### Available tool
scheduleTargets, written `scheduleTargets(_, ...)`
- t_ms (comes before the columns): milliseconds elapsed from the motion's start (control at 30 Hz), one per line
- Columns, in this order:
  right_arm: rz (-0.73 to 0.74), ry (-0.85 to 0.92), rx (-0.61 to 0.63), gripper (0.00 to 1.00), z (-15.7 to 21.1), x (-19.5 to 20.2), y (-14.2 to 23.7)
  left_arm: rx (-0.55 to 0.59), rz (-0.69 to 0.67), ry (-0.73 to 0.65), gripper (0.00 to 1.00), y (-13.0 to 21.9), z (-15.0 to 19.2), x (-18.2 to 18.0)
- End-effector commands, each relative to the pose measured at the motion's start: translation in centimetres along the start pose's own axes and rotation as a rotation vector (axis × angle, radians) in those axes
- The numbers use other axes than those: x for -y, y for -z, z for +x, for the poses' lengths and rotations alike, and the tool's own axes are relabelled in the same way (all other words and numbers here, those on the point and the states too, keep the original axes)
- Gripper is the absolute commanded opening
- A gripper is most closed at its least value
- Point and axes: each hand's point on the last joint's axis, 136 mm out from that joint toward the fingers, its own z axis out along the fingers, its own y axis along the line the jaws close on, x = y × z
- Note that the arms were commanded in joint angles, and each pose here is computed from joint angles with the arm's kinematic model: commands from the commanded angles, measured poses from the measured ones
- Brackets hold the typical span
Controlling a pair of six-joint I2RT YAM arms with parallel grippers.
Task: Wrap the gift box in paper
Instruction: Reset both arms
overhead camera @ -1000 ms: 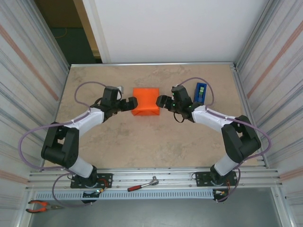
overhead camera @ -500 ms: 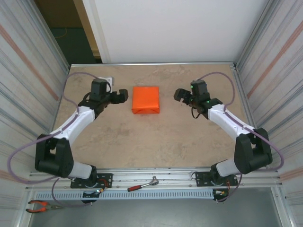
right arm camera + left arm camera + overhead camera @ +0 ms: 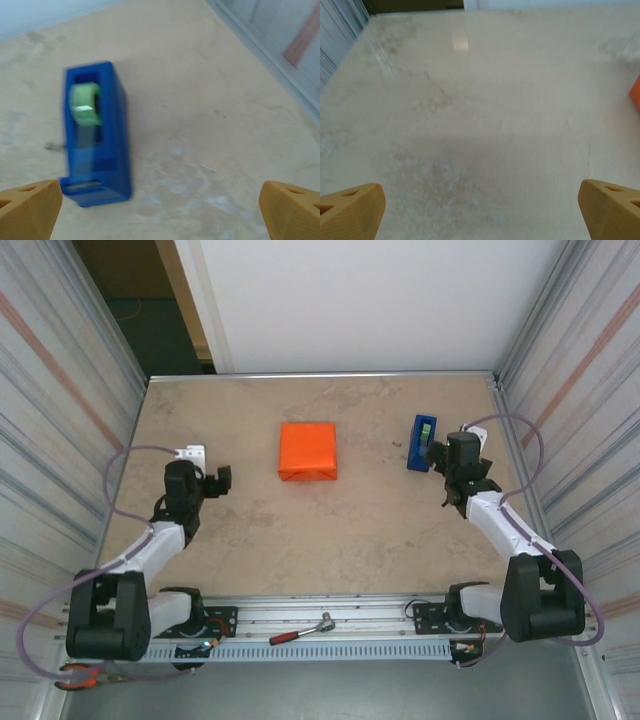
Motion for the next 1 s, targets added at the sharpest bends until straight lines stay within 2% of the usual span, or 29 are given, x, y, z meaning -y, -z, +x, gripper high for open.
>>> scheduleTargets(0, 0.139, 0.073, 0.025, 0.99, 0.8, 2.5, -1.4, 0.130, 0.017, -0.026, 0.99, -0.9, -2.2, 0.5)
scheduleTargets(167, 0.211, 0.201, 0.080, 0.99, 1.8, 2.4, -2.5, 0.133, 0.039, -0.059, 0.99, -2.6, -1.2, 1.5)
scheduleTargets(267, 0.187, 0.155, -0.024, 0.99, 3.7, 2.6, -3.4, 0.133, 0.041, -0.063, 0.99, -3.3, -0.7, 1.6)
scheduleTargets(333, 0.162, 0.144, -0.041, 0.99, 4.6, 2.4, -3.4, 0.134, 0.050, -0.069, 0.99, -3.7, -0.3, 1.8)
scheduleTargets(467, 0.011, 0.148, 0.182, 0.99, 2.4, 0.8, -2.3, 0.120, 0.075, -0.038, 0.99, -4.3, 0.4, 1.5)
scheduleTargets(533, -0.034, 0.132, 0.225, 0.99, 2.1, 1.2, -2.2, 0.136, 0.091, -0.039, 0.99, -4.5, 0.3, 1.6)
scheduleTargets(633, -0.111, 0.036, 0.215, 0.99, 1.9, 2.6, -2.6, 0.118, 0.118, -0.039, 0.99, -4.6, 0.4, 1.9)
scheduleTargets(733, -0.063, -0.031, 0.212, 0.99, 1.8, 4.4, -2.7, 0.105, 0.137, -0.021, 0.99, -4.8, 0.5, 1.7)
scheduleTargets(967, -0.023, -0.023, 0.205, 0.99, 2.3, 5.3, -1.9, 0.099, 0.139, -0.021, 0.99, -4.8, 0.5, 1.8)
